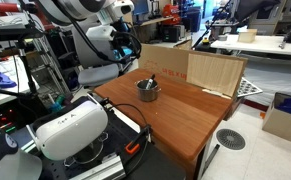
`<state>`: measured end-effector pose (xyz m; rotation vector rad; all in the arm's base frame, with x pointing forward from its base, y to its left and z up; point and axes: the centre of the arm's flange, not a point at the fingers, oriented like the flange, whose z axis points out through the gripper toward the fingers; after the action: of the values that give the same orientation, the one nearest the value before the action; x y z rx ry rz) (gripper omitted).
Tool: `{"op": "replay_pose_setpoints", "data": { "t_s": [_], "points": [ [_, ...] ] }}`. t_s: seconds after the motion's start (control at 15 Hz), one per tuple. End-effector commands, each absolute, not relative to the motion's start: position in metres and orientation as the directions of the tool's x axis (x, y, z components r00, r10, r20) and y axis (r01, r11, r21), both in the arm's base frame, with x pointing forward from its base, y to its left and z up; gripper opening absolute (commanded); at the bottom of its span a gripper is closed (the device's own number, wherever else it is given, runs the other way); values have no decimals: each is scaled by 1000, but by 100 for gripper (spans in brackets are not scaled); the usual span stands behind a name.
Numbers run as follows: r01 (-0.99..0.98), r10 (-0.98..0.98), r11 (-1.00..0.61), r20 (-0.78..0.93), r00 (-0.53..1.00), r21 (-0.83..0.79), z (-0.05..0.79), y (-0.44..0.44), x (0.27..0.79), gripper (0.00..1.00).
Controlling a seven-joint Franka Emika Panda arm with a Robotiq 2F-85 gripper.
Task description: Pick the marker and put it in the pot
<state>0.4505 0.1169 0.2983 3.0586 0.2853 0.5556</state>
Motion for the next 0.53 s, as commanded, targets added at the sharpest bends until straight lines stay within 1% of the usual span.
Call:
{"op": "replay_pose_setpoints", "data": {
  "t_s": [0.0, 0.07, 0.13, 0.47],
  "points": [
    [191, 195, -981, 252, 948, 40, 331, 112, 443, 100],
    [201, 204, -979, 227, 952, 37, 335, 112, 442, 100],
    [186, 189, -982, 274, 943, 38, 314, 122, 444, 100],
    [194, 197, -980, 244, 950, 38, 324, 120, 441, 100]
  ]
}}
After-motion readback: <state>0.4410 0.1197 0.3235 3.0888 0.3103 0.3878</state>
